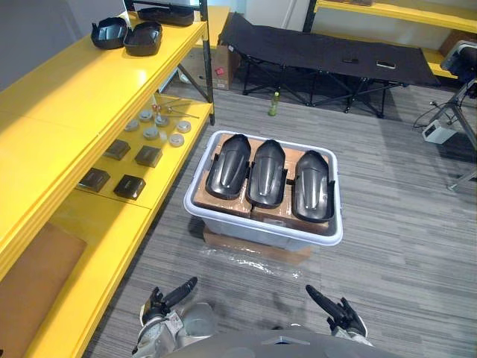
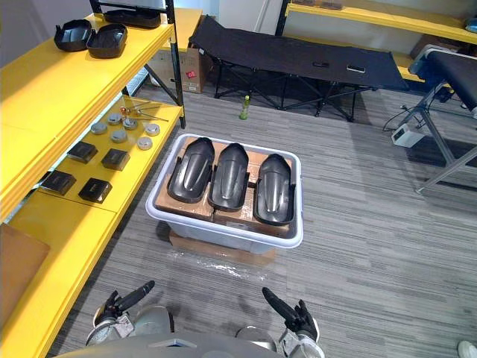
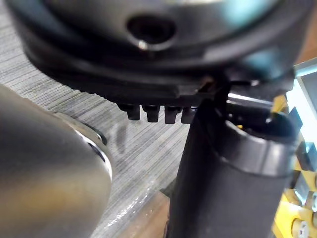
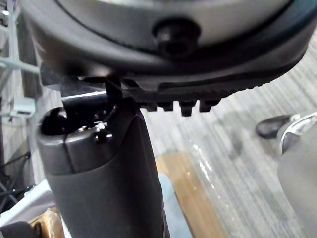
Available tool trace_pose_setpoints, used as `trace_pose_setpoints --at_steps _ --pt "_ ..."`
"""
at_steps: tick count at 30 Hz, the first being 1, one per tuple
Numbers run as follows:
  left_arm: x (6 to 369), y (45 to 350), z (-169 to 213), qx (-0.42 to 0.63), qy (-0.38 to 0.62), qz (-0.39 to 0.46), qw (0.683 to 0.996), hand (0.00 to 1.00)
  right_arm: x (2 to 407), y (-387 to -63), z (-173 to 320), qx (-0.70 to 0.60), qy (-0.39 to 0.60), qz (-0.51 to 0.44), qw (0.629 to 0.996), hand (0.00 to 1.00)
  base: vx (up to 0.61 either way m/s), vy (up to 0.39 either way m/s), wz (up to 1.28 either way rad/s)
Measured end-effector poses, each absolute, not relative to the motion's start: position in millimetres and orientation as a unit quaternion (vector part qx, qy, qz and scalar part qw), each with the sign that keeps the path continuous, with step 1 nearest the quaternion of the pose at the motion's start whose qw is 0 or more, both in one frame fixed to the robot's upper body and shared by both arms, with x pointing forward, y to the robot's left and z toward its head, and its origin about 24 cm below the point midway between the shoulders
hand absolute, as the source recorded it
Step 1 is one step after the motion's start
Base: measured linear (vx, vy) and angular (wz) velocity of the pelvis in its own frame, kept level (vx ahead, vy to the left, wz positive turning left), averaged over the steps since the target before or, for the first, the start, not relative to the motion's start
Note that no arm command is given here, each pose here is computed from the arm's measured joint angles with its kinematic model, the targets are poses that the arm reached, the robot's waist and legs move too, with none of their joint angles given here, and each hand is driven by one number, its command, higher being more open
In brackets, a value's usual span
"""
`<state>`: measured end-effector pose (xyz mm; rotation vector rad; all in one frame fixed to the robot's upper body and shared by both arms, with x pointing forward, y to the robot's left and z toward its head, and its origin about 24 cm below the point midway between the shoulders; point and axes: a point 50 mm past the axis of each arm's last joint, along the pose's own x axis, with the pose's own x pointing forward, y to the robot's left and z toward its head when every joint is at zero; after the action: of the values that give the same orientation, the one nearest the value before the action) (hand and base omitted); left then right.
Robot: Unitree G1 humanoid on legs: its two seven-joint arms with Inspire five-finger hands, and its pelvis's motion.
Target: Walk over and take three plastic housings, then place them on the shelf
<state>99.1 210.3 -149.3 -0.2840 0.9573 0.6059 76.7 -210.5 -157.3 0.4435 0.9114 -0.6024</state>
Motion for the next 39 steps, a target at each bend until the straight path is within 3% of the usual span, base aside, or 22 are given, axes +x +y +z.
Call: trace_pose_setpoints --at_steps 20,38,39 --pt "101.3 215.3 -152.2 -0.076 0.486 0.245 0.836 1.0 84.5 -184.1 -160.4 0.236 0.437 -0.222 0.839 1.0 -0.01 0.05 -0.04" --pt "95.9 216.3 -157.1 -0.092 0.506 0.248 0.821 1.0 81.8 -184.4 -166.4 0.236 0.481 -0.215 0.816 1.0 0.0 0.016 0.02" --pt "92.2 217.9 -158.0 -0.095 0.509 0.246 0.82 1.0 72.8 -183.4 -169.6 0.231 0.5 -0.226 0.803 1.0 0.0 0.0 0.0"
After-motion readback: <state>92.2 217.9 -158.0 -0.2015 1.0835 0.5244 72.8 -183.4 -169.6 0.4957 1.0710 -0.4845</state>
